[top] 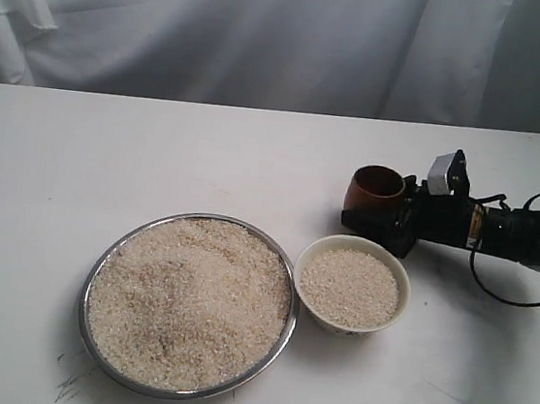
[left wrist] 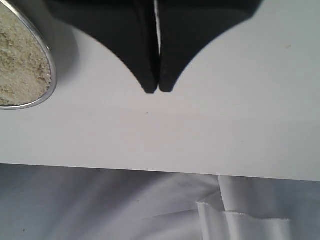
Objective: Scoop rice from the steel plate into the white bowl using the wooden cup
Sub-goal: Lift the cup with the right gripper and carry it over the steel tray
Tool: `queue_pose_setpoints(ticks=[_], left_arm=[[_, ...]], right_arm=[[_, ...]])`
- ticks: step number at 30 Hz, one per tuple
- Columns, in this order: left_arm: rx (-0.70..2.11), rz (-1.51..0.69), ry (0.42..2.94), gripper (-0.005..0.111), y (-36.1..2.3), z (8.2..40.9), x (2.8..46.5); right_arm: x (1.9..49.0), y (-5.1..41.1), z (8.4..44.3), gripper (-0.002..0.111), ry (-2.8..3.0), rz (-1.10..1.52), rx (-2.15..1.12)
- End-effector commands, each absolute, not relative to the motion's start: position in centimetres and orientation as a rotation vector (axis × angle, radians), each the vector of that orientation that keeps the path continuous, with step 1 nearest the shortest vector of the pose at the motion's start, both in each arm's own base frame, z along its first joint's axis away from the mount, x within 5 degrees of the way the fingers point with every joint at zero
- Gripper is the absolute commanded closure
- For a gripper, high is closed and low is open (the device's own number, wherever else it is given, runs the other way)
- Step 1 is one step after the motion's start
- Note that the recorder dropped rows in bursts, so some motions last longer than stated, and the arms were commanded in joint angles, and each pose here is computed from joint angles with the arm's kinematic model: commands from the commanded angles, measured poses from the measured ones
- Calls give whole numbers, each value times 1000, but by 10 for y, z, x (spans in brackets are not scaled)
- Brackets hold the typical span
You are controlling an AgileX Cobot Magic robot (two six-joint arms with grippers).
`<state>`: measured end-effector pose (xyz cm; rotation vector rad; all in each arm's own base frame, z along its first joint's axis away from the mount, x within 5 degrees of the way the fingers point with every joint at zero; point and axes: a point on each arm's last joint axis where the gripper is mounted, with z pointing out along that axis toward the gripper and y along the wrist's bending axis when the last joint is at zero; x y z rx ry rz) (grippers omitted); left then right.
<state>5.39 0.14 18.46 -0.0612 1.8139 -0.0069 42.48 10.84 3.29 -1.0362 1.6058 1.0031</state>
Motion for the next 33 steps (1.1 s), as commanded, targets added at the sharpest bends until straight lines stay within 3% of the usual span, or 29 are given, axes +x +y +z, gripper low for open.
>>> queue_pose_setpoints(ticks=[1, 6, 12, 17, 21, 27, 33], left_arm=[[-58, -8, 1801, 107, 1, 184, 54], [-58, -8, 1801, 107, 1, 184, 54], [-58, -8, 1801, 107, 1, 184, 54], [-58, -8, 1801, 107, 1, 184, 54], [-58, -8, 1801, 107, 1, 184, 54], [-58, -8, 1801, 107, 1, 184, 54], [-58, -8, 1801, 107, 1, 184, 54]], right_arm=[[429, 108, 85, 108, 1519, 968, -1089], [430, 118, 164, 108, 1573, 787, -1160], [416, 146, 213, 108, 1613, 457, -1326], [398, 185, 245, 108, 1557, 383, -1331], [382, 222, 250, 108, 1496, 289, -1389], [378, 249, 250, 108, 1355, -241, -1503], [362, 273, 253, 108, 1255, -426, -1573]])
